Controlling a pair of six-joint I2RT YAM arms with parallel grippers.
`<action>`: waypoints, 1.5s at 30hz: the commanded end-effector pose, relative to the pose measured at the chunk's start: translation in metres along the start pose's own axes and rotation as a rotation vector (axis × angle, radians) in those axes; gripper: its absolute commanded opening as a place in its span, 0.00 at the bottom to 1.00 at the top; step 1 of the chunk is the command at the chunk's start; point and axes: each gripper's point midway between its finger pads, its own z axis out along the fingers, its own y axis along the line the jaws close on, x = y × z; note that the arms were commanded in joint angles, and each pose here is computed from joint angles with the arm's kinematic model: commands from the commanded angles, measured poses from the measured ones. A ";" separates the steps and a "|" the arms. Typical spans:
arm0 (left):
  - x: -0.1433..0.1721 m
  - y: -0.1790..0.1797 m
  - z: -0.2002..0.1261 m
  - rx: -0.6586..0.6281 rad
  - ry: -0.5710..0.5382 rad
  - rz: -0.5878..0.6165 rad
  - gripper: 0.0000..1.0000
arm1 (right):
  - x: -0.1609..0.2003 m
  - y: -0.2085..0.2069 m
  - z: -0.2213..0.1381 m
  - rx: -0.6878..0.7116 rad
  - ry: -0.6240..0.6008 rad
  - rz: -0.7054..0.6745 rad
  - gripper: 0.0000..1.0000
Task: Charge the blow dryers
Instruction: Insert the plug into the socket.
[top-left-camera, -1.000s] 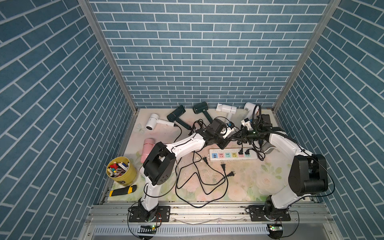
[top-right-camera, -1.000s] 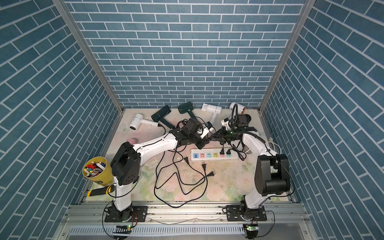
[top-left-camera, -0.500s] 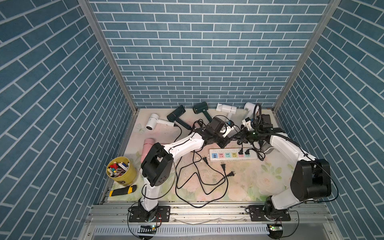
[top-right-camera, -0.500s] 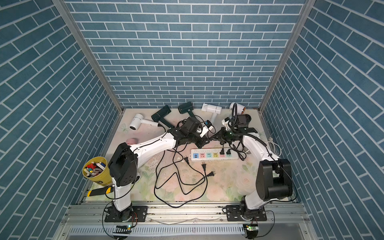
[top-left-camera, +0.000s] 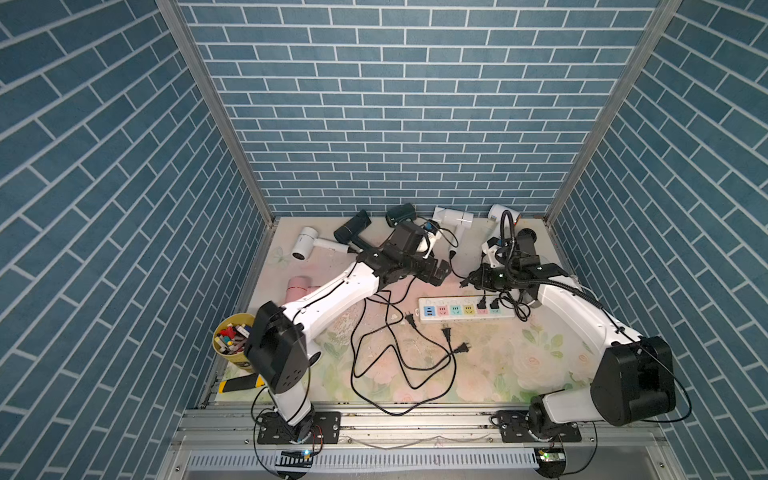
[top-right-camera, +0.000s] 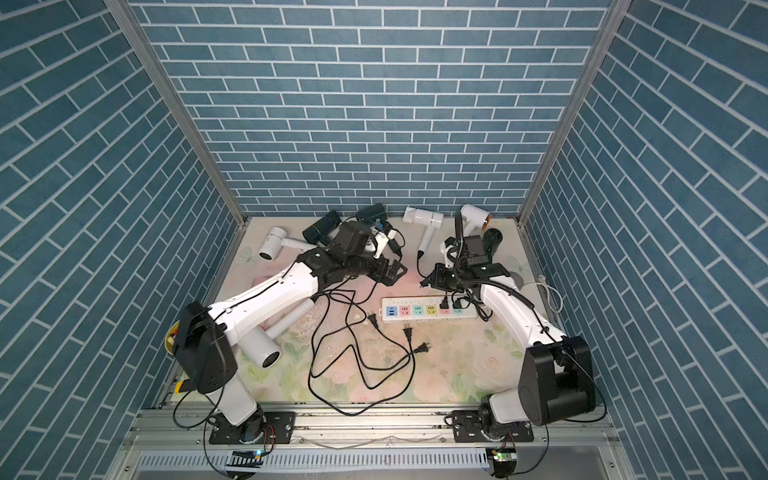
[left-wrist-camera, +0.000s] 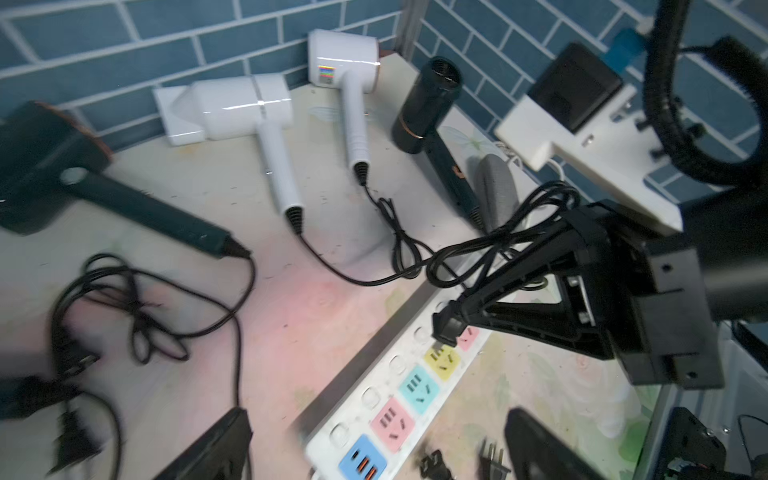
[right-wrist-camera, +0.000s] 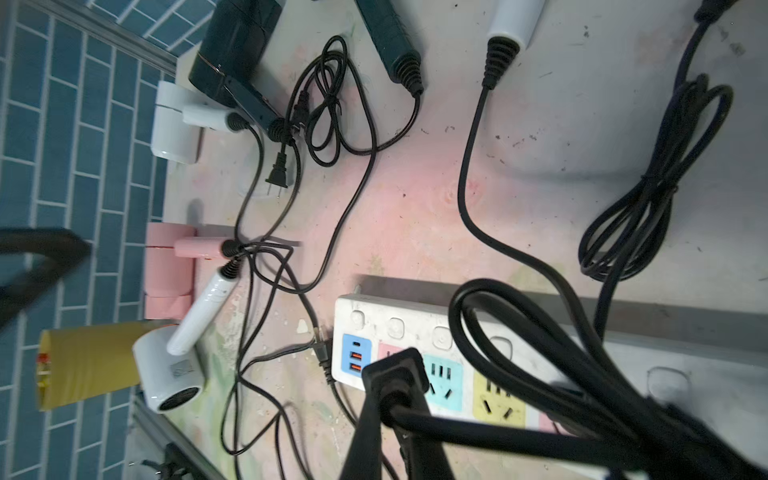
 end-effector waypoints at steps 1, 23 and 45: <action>0.020 0.041 -0.023 -0.181 0.006 -0.132 0.99 | 0.013 -0.028 0.004 0.200 -0.001 -0.095 0.00; 0.101 0.124 -0.075 -0.435 -0.126 -0.236 0.99 | 0.049 -0.048 0.029 0.454 -0.038 -0.127 0.00; 0.098 0.123 -0.083 -0.437 -0.155 -0.228 1.00 | 0.079 -0.059 0.034 0.491 0.009 -0.076 0.00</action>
